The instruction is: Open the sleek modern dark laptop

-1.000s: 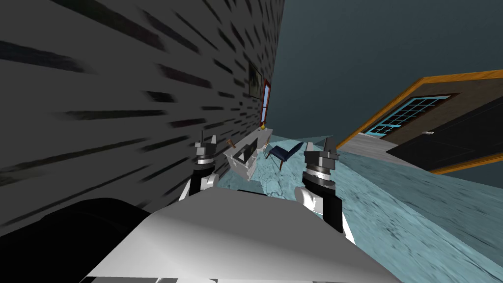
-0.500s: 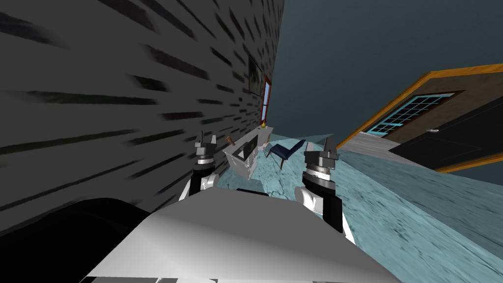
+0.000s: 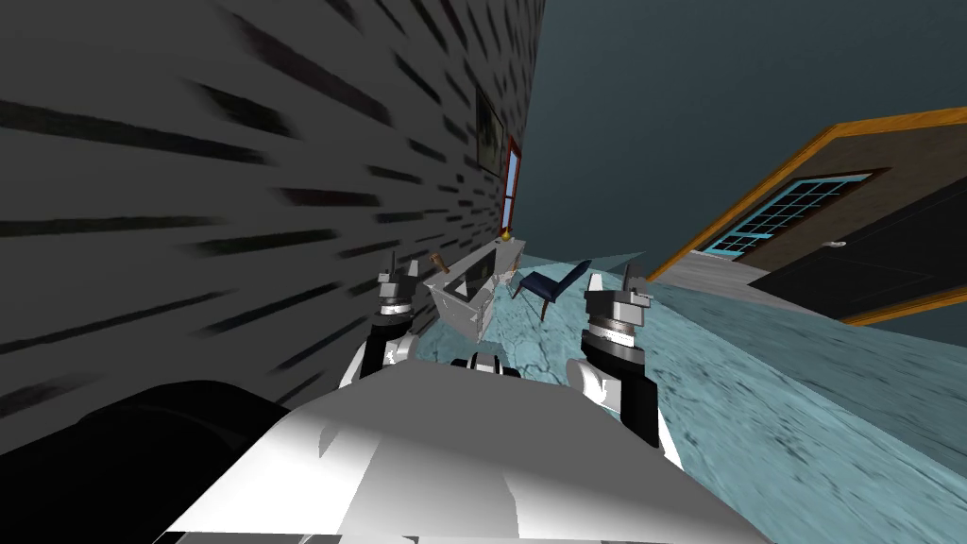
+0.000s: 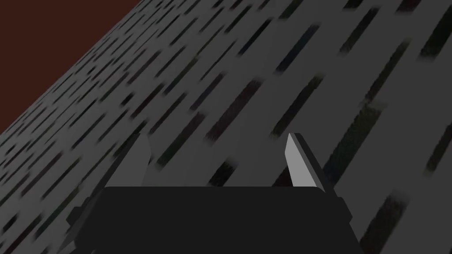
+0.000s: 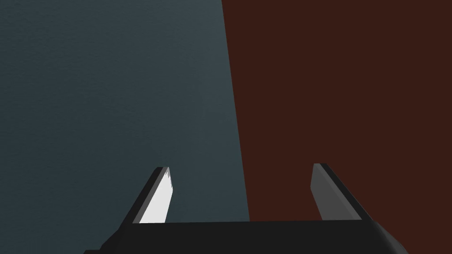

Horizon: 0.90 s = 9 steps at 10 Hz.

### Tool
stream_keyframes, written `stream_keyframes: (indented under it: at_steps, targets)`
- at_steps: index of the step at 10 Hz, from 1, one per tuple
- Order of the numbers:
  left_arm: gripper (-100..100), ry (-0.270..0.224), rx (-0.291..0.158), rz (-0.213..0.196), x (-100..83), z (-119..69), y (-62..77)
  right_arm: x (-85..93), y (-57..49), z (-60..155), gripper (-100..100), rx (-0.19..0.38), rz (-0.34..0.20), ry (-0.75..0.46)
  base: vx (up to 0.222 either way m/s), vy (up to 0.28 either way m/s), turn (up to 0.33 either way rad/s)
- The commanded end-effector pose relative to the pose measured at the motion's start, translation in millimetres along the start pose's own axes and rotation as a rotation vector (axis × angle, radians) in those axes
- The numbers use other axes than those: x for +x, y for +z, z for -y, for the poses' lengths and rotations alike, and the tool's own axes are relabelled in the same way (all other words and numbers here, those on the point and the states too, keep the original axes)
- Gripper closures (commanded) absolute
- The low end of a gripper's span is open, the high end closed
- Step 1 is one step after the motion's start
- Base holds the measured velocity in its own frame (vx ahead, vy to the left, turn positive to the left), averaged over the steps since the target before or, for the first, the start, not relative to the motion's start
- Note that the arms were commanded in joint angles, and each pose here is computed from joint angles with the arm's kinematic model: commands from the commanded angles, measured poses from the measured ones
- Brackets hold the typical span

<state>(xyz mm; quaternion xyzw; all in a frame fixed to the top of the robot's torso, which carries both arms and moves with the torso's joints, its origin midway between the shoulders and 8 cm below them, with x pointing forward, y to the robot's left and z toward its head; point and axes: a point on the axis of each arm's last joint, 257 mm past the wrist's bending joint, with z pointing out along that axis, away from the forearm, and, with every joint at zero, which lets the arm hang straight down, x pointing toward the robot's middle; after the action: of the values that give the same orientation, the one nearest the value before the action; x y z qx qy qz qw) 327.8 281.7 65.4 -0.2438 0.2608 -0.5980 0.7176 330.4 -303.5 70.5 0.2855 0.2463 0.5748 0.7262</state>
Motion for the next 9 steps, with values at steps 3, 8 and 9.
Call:
stream_keyframes:
  at_steps: [3, 8, 9]
  targets:
    - [-100, 0.031, -0.075, -0.093, 13.1, -23.6, -4.0, 0.0, 0.0, 0.0, 0, 0.0, 0.0, 0.0, 0.012, 0.0, -0.071]
    - [-100, 0.056, -0.206, -0.134, 18.7, -63.4, -14.4, 0.0, 0.0, 0.0, 0, 0.0, 0.0, 0.0, 0.02, 0.001, -0.112]
    - [-100, 0.06, -0.227, -0.138, 19.2, -69.9, -16.6, 0.0, 0.0, 0.0, 0, 0.0, 0.0, 0.0, 0.019, 0.003, -0.087]
